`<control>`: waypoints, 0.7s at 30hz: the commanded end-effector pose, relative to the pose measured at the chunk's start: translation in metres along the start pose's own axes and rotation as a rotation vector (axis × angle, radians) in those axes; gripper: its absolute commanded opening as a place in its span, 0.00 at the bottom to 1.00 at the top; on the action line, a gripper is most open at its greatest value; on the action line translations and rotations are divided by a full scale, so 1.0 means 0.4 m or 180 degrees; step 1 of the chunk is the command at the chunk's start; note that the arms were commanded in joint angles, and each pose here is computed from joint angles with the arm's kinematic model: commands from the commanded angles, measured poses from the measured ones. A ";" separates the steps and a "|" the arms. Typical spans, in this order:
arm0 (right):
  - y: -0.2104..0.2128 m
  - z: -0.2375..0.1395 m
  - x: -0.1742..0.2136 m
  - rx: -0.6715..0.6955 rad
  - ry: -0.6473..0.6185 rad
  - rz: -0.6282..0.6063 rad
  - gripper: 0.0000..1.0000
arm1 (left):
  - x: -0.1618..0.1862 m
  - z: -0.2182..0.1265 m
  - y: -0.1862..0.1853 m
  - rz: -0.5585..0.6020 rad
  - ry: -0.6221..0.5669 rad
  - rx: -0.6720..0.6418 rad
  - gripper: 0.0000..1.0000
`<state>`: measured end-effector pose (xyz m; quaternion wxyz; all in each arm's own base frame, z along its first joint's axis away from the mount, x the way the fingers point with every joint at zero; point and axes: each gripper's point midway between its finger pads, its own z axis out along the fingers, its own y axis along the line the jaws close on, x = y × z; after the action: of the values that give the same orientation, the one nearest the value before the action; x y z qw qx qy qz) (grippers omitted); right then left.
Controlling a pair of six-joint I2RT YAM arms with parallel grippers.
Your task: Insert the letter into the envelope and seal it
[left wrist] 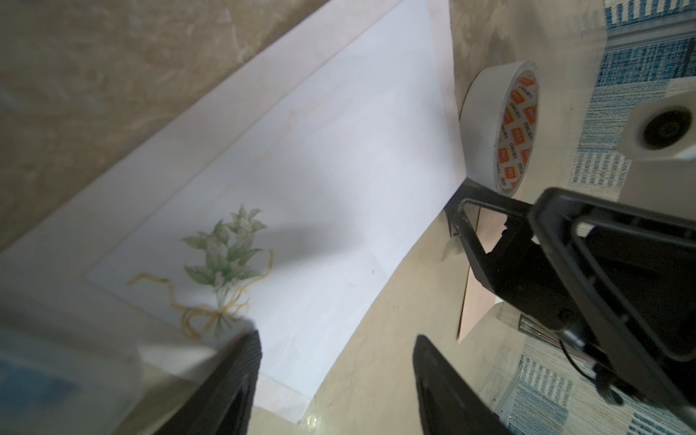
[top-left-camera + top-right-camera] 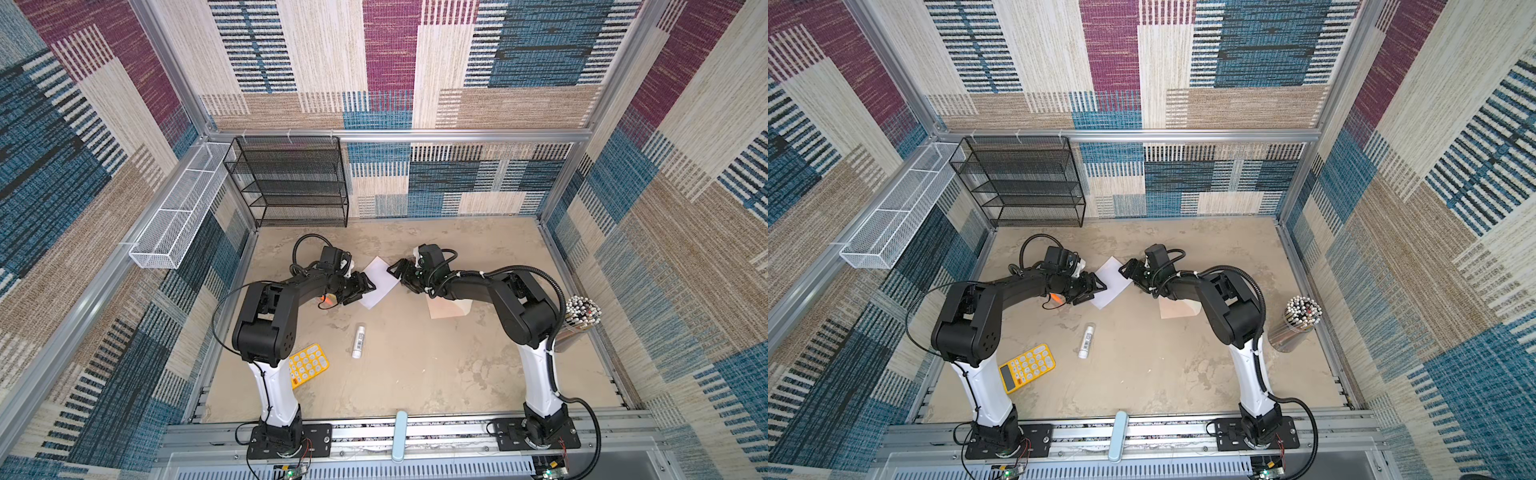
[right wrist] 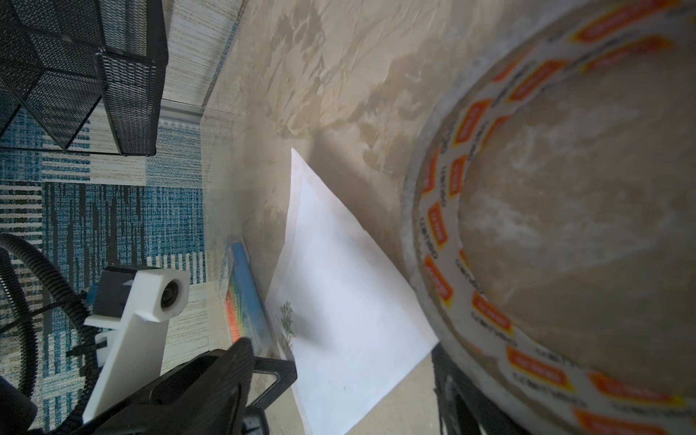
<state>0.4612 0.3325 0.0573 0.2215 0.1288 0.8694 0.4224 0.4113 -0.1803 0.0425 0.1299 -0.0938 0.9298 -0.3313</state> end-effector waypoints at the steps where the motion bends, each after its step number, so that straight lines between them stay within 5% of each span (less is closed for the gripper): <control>1: 0.004 0.003 -0.003 -0.0041 -0.0026 0.0056 0.78 | 0.024 0.006 0.037 -0.0023 0.0101 -0.0163 0.68; 21: 0.065 -0.019 -0.006 -0.0425 -0.0056 0.0021 0.53 | 0.028 0.017 0.043 -0.0021 0.0136 -0.0121 0.68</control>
<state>0.4576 0.3379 0.0717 0.2271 0.1254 0.8490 0.4603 0.4118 -0.1840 0.0421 0.1276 -0.0853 0.9244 -0.3492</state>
